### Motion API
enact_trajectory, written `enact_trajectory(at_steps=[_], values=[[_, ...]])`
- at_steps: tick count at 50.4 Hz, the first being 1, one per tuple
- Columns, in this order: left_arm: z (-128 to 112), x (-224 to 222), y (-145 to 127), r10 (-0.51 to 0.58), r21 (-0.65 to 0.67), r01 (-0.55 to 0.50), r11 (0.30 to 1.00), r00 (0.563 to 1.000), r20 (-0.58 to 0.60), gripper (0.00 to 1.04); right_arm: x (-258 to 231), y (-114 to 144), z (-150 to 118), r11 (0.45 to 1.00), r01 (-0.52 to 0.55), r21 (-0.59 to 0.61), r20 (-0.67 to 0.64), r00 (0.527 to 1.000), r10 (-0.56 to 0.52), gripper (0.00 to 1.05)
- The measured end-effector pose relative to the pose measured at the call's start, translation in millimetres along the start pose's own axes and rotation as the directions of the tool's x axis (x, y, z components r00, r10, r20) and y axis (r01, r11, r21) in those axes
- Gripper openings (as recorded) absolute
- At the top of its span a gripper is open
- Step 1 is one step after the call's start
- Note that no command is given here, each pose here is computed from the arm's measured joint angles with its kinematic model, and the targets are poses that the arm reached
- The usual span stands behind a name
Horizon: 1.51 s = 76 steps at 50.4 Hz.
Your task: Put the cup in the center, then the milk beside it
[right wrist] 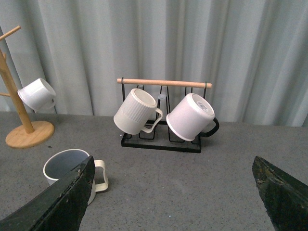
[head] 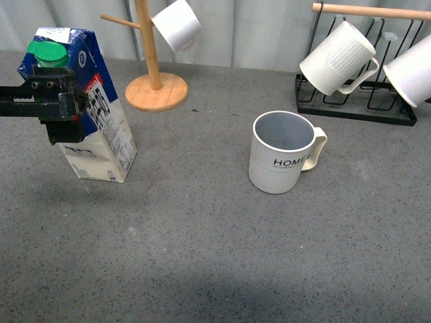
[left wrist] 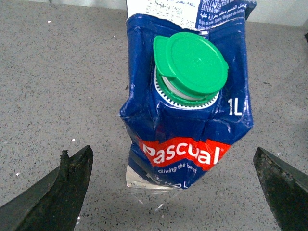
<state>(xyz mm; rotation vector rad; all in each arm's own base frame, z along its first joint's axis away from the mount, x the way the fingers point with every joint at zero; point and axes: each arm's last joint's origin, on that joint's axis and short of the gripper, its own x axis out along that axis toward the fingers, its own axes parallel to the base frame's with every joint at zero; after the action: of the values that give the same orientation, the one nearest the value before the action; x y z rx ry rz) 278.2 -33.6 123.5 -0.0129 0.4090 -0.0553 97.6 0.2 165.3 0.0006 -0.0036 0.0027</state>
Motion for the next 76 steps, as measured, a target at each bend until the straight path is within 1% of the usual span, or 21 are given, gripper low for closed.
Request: enact_trajectory(at_steps=[20, 29, 31, 34, 41, 43, 48, 53, 56, 60, 69, 76], values=[[9, 17, 2, -0.001, 0.002, 0.001, 1.000, 1.000, 0.008, 0.98, 0, 0, 0, 1.000, 0.000, 0.000, 0.000, 1.000, 0.000, 0.96], [10, 22, 2, 0.011, 0.002, -0.011, 1.000, 1.000, 0.006, 0.98, 0, 0, 0, 1.000, 0.000, 0.000, 0.000, 1.000, 0.000, 0.96], [9, 23, 2, 0.012, 0.004, -0.012, 1.000, 1.000, 0.004, 0.94, 0, 0, 0, 1.000, 0.000, 0.000, 0.000, 1.000, 0.000, 0.96], [9, 24, 2, 0.015, 0.004, -0.015, 1.000, 1.000, 0.003, 0.79, 0, 0, 0, 1.000, 0.000, 0.000, 0.000, 1.000, 0.000, 0.96], [10, 25, 2, 0.014, 0.003, -0.014, 1.000, 1.000, 0.005, 0.61, 0, 0, 0, 1.000, 0.000, 0.000, 0.000, 1.000, 0.000, 0.96], [10, 25, 2, 0.014, 0.003, -0.014, 1.000, 1.000, 0.005, 0.54, 0, 0, 0, 1.000, 0.000, 0.000, 0.000, 1.000, 0.000, 0.96], [10, 25, 0, 0.009, 0.004, -0.010, 1.000, 1.000, 0.005, 0.43, 0, 0, 0, 1.000, 0.000, 0.000, 0.000, 1.000, 0.000, 0.96], [12, 23, -5, -0.005, 0.008, 0.005, 1.000, 1.000, 0.010, 0.25, 0, 0, 0, 1.000, 0.000, 0.000, 0.000, 1.000, 0.000, 0.96], [14, 22, -9, -0.017, 0.010, 0.016, 1.000, 1.000, 0.016, 0.18, 0, 0, 0, 1.000, 0.000, 0.000, 0.000, 1.000, 0.000, 0.96], [20, 23, -16, -0.033, 0.012, 0.032, 0.999, 0.999, 0.030, 0.13, 0, 0, 0, 1.000, 0.000, 0.000, 0.000, 1.000, 0.000, 0.96], [34, 29, -46, -0.085, 0.028, 0.083, 0.996, 0.994, 0.075, 0.11, 0, 0, 0, 1.000, 0.000, 0.000, 0.000, 1.000, 0.000, 0.96], [34, 36, -69, -0.125, 0.040, 0.122, 0.992, 0.989, 0.077, 0.10, 0, 0, 0, 1.000, 0.000, 0.000, 0.000, 1.000, 0.000, 0.96]])
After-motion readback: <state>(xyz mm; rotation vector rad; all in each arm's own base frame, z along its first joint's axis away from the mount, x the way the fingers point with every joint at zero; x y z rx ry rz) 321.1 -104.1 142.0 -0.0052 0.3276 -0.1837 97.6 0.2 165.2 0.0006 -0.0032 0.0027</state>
